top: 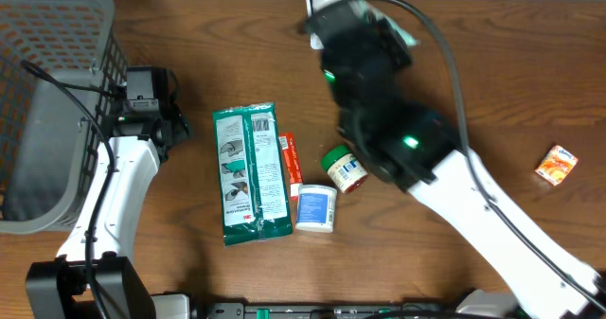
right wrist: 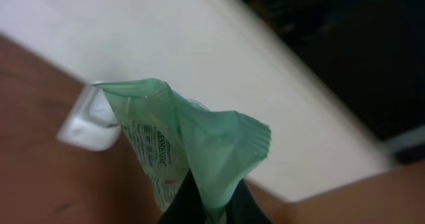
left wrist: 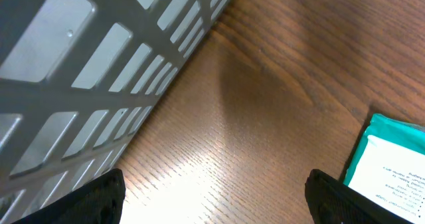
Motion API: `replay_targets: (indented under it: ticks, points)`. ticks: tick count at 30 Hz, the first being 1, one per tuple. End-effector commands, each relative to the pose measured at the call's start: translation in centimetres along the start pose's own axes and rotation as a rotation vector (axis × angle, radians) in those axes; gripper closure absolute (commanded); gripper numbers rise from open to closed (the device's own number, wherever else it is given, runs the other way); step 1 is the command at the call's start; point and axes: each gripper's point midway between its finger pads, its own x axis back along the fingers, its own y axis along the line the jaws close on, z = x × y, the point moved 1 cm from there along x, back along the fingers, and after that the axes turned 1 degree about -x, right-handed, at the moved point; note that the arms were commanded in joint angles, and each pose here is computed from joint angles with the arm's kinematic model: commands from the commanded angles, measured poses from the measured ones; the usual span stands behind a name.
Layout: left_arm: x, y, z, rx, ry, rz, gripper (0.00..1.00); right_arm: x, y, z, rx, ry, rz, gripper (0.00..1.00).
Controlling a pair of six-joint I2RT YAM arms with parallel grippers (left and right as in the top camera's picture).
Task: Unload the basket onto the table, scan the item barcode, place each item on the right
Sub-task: 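Hold the wipes packet under the white scanner with the right gripper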
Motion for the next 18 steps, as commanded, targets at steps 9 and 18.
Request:
replay_targets:
  ticks: [9, 18]
  points:
    - [-0.5, 0.4, 0.5, 0.002, 0.013, -0.022, 0.14, -5.3, 1.7, -4.7, 0.367, 0.156, 0.41, 0.99]
    - [-0.5, 0.4, 0.5, 0.002, 0.013, -0.022, 0.14, -10.3, 5.9, -2.3, 0.503, 0.194, 0.415, 0.99]
